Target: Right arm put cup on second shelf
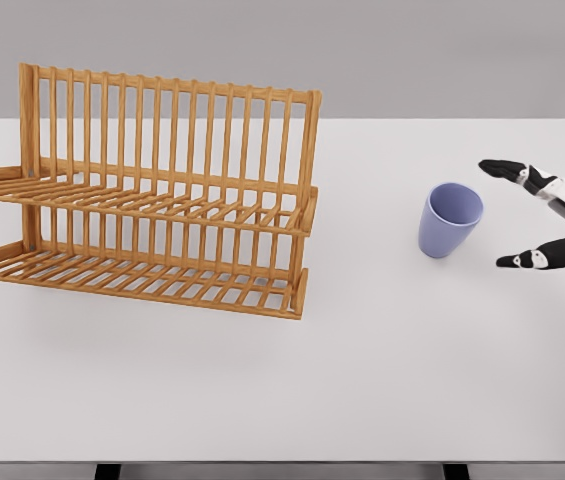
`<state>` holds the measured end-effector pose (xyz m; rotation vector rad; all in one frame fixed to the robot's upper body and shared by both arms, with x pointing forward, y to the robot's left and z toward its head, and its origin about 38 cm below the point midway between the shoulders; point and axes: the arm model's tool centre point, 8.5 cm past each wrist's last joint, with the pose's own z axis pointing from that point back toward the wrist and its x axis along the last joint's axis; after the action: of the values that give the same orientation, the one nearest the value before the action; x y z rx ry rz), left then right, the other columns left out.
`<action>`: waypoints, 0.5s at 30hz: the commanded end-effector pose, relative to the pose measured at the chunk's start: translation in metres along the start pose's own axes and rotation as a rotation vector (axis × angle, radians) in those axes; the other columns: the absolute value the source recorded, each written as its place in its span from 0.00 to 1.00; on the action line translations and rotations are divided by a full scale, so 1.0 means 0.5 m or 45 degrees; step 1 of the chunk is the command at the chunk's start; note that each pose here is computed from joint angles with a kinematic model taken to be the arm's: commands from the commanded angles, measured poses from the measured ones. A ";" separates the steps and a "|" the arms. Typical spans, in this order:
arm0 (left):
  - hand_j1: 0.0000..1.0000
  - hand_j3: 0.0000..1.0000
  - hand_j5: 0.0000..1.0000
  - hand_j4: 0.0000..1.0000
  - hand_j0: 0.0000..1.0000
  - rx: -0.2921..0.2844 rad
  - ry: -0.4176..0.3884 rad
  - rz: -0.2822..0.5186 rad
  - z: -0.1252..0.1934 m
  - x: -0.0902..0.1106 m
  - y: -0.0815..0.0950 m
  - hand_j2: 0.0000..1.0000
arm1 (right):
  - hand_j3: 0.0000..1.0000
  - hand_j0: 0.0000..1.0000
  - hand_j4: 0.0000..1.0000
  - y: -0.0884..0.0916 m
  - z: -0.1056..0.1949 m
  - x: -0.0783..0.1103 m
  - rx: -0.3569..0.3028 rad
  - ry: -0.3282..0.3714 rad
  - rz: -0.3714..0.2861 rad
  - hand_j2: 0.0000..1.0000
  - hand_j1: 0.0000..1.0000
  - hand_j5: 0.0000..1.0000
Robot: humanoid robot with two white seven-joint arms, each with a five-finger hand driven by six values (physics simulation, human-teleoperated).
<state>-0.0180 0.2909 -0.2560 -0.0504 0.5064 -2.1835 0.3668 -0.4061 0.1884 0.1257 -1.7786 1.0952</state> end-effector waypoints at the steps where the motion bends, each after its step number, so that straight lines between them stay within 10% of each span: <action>1: 1.00 1.00 1.00 1.00 1.00 -0.001 0.000 -0.001 0.000 0.000 0.000 1.00 | 1.00 1.00 1.00 0.002 0.003 -0.010 -0.037 -0.008 -0.051 1.00 1.00 1.00; 15: 1.00 1.00 1.00 1.00 1.00 -0.001 0.000 -0.001 0.000 0.000 0.000 1.00 | 1.00 1.00 1.00 0.035 -0.001 -0.085 -0.213 0.036 -0.337 1.00 1.00 1.00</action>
<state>-0.0180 0.2909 -0.2560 -0.0502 0.5065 -2.1834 0.3777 -0.4119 0.1533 0.2187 -1.7978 0.7960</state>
